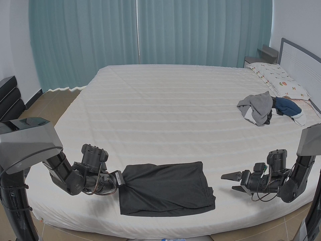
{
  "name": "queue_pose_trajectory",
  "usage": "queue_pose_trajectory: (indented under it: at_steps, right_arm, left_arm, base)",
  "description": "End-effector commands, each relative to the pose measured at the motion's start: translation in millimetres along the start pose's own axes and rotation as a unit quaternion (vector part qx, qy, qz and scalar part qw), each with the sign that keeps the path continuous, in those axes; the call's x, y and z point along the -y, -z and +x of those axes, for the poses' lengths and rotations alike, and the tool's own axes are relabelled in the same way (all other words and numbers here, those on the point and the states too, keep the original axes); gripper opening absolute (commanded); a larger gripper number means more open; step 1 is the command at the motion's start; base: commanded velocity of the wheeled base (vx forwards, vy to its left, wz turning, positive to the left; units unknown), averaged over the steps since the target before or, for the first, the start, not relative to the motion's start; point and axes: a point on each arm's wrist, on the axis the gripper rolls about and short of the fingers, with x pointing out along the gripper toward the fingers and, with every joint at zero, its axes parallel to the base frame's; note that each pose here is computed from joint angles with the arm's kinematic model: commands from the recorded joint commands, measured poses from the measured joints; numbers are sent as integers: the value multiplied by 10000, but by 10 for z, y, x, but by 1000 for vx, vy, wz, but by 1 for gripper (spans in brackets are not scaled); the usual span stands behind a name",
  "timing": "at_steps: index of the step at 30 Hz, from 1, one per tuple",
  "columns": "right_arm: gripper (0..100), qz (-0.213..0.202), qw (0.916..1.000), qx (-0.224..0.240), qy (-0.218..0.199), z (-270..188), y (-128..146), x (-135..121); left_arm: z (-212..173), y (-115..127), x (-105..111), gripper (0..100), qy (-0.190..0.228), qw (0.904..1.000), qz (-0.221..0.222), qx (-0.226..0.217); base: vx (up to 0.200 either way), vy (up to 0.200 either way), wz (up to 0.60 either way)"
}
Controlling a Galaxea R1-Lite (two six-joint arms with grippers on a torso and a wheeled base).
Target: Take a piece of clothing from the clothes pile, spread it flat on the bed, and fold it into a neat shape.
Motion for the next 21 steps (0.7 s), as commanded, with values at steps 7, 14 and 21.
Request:
queue_pose_trajectory:
  at_steps: [7,14,21]
  right_arm:
    - [100,-16,10000,-37,-11,16,14,-8]
    - [100,-20,10000,-37,-1,15,17,-6]
    - [100,-36,10000,-65,2,14,35,-14]
  left_arm:
    - [-3,82,84,0,77,9999,-71,-100]
    - [-28,136,134,100,117,9998,1,-161]
    - [-50,111,154,100,166,9997,-122,-96]
  base:
    - [0,0,0]
    - [0,0,0]
    - [0,0,0]
